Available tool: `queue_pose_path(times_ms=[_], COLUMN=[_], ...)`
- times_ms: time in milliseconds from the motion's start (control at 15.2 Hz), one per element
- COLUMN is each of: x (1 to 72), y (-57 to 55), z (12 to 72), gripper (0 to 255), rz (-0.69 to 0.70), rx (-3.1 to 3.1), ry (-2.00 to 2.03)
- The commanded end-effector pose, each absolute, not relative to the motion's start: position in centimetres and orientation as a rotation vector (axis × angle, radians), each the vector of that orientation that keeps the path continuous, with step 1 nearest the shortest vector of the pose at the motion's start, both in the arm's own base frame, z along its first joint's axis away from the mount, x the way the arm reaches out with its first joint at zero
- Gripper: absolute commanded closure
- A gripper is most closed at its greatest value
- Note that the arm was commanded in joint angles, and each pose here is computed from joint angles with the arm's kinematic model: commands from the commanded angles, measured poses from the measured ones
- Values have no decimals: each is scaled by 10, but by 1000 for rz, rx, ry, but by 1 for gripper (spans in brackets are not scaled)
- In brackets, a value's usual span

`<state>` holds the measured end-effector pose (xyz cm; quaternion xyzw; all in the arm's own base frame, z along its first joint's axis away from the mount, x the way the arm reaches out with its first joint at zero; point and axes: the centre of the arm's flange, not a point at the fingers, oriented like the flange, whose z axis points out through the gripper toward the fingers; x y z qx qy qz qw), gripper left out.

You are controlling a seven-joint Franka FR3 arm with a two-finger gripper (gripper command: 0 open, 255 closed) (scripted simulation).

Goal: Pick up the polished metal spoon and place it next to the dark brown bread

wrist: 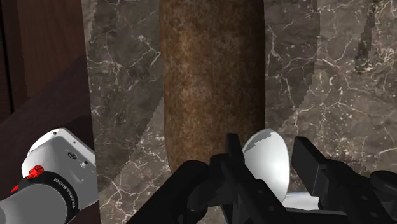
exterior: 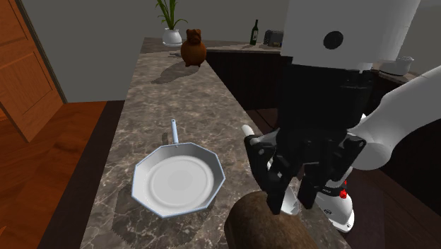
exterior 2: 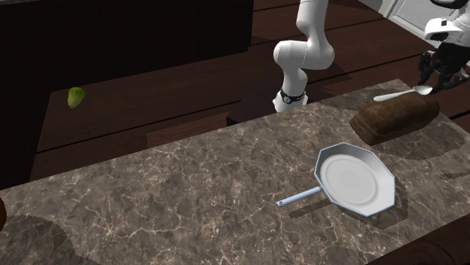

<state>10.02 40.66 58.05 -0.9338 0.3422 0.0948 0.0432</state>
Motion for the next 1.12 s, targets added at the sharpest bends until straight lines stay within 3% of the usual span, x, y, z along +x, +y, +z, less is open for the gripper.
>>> queue_pose_path(times_ms=[0, 594, 1056], x=[115, 176, 176], y=[385, 290, 290], z=[579, 580, 543], gripper=[255, 255, 255], rz=[292, 292, 292], rx=[-2856, -2856, -2856], ry=[1044, 1044, 1044])
